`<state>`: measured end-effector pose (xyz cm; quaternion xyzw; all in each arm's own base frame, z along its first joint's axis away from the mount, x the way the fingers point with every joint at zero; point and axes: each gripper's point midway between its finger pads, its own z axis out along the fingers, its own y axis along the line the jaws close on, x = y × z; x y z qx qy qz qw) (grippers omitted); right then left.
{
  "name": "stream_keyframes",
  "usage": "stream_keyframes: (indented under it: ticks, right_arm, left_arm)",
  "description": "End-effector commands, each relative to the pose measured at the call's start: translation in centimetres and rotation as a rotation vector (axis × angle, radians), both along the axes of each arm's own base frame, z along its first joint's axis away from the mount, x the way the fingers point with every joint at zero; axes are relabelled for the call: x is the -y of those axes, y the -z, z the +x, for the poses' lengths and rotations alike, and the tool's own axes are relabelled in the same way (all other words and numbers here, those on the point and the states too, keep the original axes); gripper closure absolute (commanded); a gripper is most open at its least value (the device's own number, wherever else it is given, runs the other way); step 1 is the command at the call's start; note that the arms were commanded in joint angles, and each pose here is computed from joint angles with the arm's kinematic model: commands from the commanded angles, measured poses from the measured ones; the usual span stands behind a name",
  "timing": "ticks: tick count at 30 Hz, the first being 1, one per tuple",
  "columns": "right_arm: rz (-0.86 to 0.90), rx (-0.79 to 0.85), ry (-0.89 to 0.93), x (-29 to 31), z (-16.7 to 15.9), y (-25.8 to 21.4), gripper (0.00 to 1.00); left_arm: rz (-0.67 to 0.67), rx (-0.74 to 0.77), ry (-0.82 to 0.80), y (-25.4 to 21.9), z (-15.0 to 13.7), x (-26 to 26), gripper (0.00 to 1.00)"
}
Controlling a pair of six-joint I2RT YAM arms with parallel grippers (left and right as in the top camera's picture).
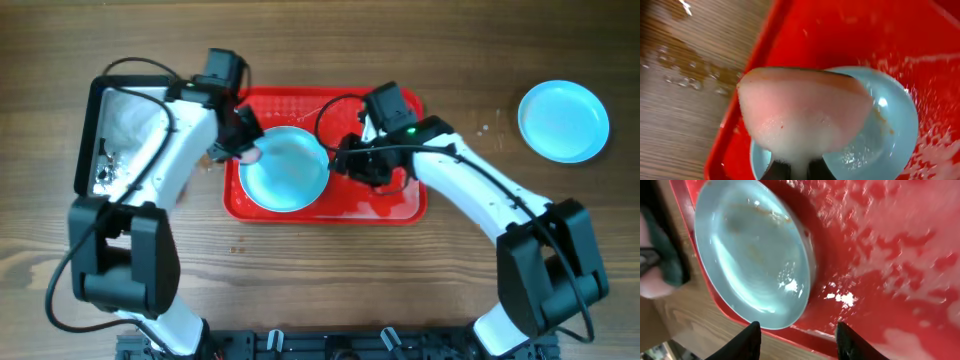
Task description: Clean dirty plates on tray and stack at the side
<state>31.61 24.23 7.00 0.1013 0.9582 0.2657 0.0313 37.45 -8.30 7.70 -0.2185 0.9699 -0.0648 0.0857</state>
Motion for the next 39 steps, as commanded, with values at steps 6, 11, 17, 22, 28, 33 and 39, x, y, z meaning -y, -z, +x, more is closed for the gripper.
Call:
stream_keyframes:
  ticks: [6, 11, 17, 22, 28, 33, 39]
  right_arm:
    - [-0.163, 0.019, 0.029, -4.7, -4.2, 2.4, 0.73]
    - [-0.197, -0.013, -0.016, -6.0, -5.2, 5.7, 0.61]
    - [-0.208, -0.001, -0.011, -6.2, -4.7, 7.0, 0.67]
    - [-0.243, -0.006, -0.001, -4.9, -4.3, 7.3, 0.92]
    - [-0.256, 0.083, -0.071, -1.7, -0.2, 6.8, 0.96]
    - [-0.238, 0.278, -0.264, 0.0, 4.2, 5.4, 0.96]
    - [-0.222, 0.398, -0.501, -0.9, 4.3, 5.0, 0.96]
  left_arm:
    - [0.006, 0.235, -0.177, -7.7, 2.8, -7.6, 0.96]
    - [0.009, 0.228, -0.175, -7.6, 2.6, -7.6, 0.96]
    - [0.033, 0.222, -0.183, -7.5, 2.5, -8.1, 0.96]
    - [0.034, 0.221, -0.182, -7.5, 2.5, -8.1, 0.96]
    - [0.045, 0.215, -0.147, -7.4, 2.3, -8.1, 0.96]
    - [0.025, 0.194, 0.038, -7.1, 1.6, -5.8, 0.96]
    - [0.002, 0.165, 0.411, -4.0, -0.9, 1.6, 0.96]
